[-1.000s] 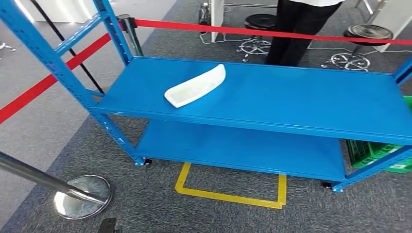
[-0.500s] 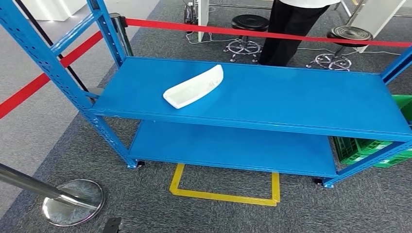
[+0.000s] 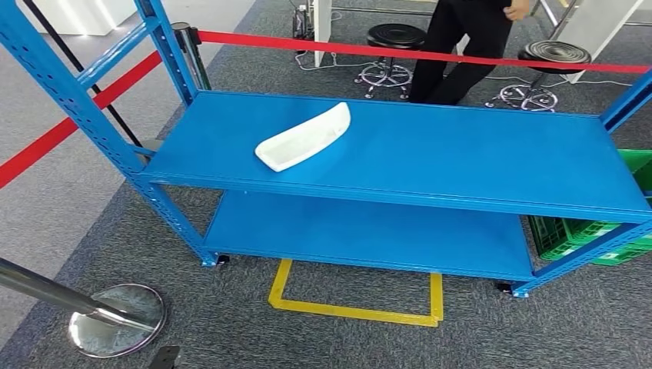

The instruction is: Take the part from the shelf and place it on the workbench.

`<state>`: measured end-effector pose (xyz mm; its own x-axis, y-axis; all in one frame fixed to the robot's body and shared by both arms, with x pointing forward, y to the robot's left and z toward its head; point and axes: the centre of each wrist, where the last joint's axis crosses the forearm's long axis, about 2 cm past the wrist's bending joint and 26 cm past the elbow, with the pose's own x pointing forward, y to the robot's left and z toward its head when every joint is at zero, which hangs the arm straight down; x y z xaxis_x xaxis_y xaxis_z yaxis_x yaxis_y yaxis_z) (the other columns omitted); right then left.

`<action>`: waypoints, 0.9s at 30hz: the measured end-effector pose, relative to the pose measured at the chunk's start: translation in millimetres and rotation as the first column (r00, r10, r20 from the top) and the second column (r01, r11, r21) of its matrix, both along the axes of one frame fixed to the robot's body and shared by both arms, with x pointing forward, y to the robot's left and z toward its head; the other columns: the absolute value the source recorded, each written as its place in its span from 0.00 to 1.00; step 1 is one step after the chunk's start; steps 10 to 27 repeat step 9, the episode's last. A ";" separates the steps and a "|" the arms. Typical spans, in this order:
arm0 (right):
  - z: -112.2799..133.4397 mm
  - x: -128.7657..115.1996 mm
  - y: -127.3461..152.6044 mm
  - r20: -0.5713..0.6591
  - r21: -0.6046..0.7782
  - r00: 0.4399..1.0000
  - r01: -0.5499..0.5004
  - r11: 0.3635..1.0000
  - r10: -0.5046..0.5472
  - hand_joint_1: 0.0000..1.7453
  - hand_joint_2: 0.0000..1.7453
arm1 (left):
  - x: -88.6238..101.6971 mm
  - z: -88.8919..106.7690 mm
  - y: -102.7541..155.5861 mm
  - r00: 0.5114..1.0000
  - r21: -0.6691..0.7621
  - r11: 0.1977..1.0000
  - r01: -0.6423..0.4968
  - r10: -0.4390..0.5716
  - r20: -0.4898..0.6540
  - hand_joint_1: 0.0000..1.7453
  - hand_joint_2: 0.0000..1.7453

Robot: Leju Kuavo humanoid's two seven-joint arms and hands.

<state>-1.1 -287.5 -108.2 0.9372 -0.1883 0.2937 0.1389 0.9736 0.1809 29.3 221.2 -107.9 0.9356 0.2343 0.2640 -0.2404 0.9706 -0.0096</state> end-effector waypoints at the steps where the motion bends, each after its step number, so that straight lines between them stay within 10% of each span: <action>1: 0.0 1.3 -0.9 0.002 -0.007 1.000 -0.003 1.000 0.003 0.00 0.00 | -0.6 -0.3 2.4 1.000 0.002 1.000 0.004 -0.004 -0.001 0.00 0.00; 27: 0.2 8.1 -4.1 0.014 -0.048 1.000 -0.020 0.999 0.021 0.00 0.00 | -5.5 -2.5 19.7 0.999 0.021 0.999 0.033 -0.032 -0.006 0.00 0.00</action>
